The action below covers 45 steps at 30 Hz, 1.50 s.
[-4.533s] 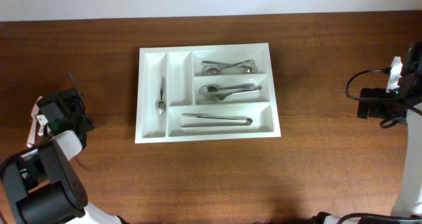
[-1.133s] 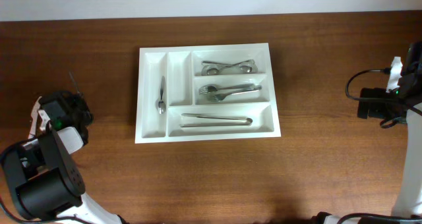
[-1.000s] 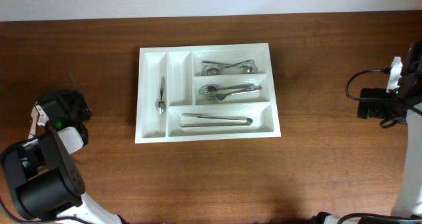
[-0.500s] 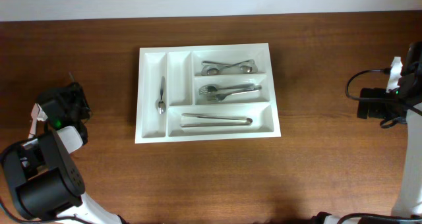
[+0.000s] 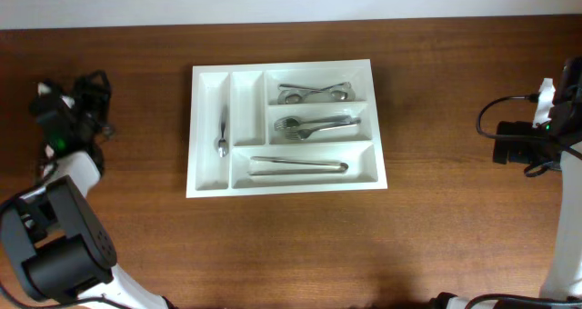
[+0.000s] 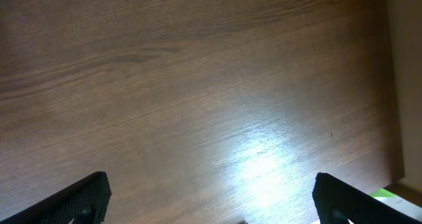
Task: Pack container
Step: 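Raise the left gripper and move it left over the white knife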
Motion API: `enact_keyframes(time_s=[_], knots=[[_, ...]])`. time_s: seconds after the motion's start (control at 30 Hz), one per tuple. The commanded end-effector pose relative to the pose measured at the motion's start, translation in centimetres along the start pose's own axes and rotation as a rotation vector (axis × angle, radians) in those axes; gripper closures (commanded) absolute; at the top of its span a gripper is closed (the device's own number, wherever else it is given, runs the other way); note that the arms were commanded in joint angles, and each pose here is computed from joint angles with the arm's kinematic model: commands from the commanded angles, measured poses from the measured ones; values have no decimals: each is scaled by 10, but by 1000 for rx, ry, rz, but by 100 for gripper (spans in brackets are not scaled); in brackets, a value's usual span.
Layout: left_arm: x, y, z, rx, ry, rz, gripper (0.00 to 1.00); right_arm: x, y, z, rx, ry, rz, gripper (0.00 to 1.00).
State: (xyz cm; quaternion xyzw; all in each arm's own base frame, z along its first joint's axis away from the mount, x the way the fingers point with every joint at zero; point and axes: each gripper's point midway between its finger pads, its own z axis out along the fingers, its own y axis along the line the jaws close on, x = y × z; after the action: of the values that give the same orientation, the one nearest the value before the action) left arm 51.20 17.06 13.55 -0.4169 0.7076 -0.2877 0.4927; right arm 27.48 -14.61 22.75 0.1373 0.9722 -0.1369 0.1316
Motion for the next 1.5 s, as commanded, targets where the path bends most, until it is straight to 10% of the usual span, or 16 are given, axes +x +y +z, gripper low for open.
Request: enact_keyframes(time_s=[0.0,0.4,0.8,1.47], knots=[[-9,-42,-3,94,89,269,30,1,-5,-6,20,-16,16,1],[-87,-49,-136,-339,325,708,18,1,-5,-6,20,-16,16,1],[-117,24,-236,-987,457,842,1,1,-5,-6,20,-16,17,1],[-137,17,-181,-808,319,831,1,1,-5,-6,19,-16,16,1]])
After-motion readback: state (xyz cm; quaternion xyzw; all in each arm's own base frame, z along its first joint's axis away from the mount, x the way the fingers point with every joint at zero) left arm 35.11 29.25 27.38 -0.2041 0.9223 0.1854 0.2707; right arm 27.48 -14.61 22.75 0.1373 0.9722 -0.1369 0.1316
